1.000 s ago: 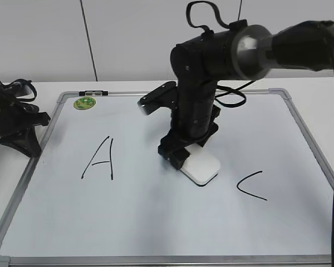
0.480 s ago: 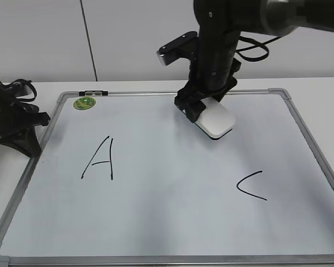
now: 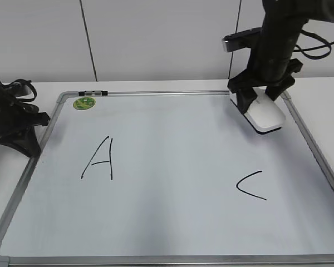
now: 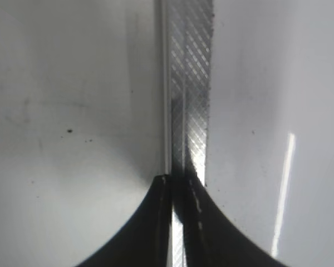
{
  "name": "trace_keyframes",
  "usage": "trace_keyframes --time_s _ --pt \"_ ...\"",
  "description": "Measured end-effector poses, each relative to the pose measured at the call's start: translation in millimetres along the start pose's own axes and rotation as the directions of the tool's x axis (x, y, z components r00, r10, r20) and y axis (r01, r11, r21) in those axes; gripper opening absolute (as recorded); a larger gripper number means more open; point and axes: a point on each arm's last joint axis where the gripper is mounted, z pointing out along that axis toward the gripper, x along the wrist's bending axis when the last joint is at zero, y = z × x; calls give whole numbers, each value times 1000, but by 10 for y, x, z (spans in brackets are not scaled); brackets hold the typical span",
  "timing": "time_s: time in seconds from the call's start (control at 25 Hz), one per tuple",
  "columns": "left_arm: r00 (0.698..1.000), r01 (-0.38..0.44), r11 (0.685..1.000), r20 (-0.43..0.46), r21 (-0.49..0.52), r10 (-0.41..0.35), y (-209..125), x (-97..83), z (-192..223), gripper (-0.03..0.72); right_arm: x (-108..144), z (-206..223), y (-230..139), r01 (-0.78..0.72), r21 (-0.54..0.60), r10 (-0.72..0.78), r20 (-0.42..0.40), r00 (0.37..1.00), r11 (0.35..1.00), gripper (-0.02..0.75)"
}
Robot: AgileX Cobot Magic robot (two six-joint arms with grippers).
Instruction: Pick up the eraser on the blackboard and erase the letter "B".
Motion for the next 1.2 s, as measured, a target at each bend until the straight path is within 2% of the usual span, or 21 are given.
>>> trace_keyframes --time_s 0.28,0.48,0.84,1.2 --pt "1000 -2 1000 0 0 2 0 0 0 27 -481 52 -243 -163 48 163 -3 987 985 535" --pt "1000 -2 1000 0 0 2 0 0 0 27 -669 125 -472 -246 72 246 5 969 967 535" --pt "1000 -2 1000 0 0 2 0 0 0 27 -629 462 -759 -323 103 324 4 946 941 535" --pt "1000 -2 1000 0 0 2 0 0 0 27 -624 512 -787 -381 86 381 13 924 921 552"
